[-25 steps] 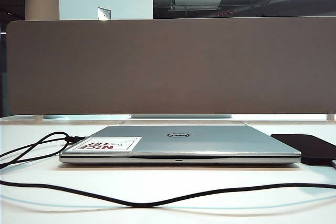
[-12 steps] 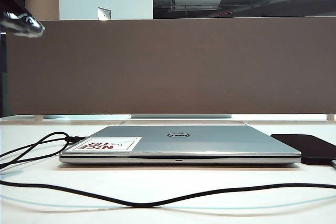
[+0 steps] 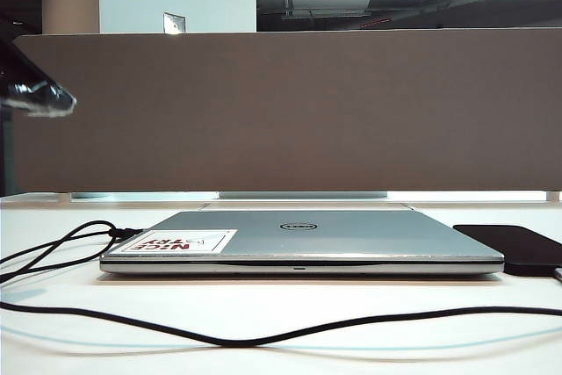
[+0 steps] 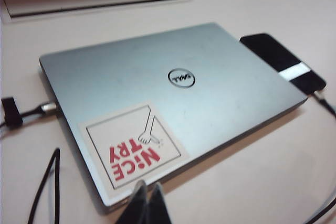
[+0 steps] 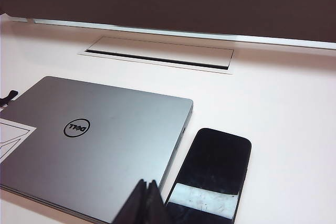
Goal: Pick up the charging cable and the phone, plug the charging cable into the charging port on the phone, and finally place them back on the table.
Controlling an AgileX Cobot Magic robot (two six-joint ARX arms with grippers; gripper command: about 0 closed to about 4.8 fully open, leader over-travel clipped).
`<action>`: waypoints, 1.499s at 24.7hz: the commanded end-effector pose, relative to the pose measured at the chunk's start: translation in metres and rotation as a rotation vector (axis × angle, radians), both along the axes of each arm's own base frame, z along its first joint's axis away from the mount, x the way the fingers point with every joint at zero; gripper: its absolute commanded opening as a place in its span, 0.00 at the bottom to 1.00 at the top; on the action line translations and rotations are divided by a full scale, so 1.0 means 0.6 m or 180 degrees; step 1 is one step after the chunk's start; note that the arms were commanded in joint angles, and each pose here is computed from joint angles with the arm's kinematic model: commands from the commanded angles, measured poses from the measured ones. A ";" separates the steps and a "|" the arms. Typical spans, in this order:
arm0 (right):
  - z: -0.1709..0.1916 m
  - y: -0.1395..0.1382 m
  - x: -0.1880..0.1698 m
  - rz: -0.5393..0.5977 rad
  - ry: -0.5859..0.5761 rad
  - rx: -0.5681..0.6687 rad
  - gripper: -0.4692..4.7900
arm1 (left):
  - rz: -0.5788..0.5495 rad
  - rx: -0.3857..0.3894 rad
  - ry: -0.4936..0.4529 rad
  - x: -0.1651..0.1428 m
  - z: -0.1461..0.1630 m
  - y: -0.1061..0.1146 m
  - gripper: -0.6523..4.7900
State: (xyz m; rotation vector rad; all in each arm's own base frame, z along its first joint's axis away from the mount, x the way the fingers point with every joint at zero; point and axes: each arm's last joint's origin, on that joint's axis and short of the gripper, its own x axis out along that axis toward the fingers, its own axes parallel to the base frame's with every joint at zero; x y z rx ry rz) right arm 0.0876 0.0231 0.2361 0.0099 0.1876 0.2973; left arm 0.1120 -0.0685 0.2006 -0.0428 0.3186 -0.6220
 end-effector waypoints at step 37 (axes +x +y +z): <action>0.005 0.000 0.000 -0.0006 -0.0072 0.0017 0.08 | 0.1692 0.0241 -0.1117 -0.025 -0.052 0.114 0.11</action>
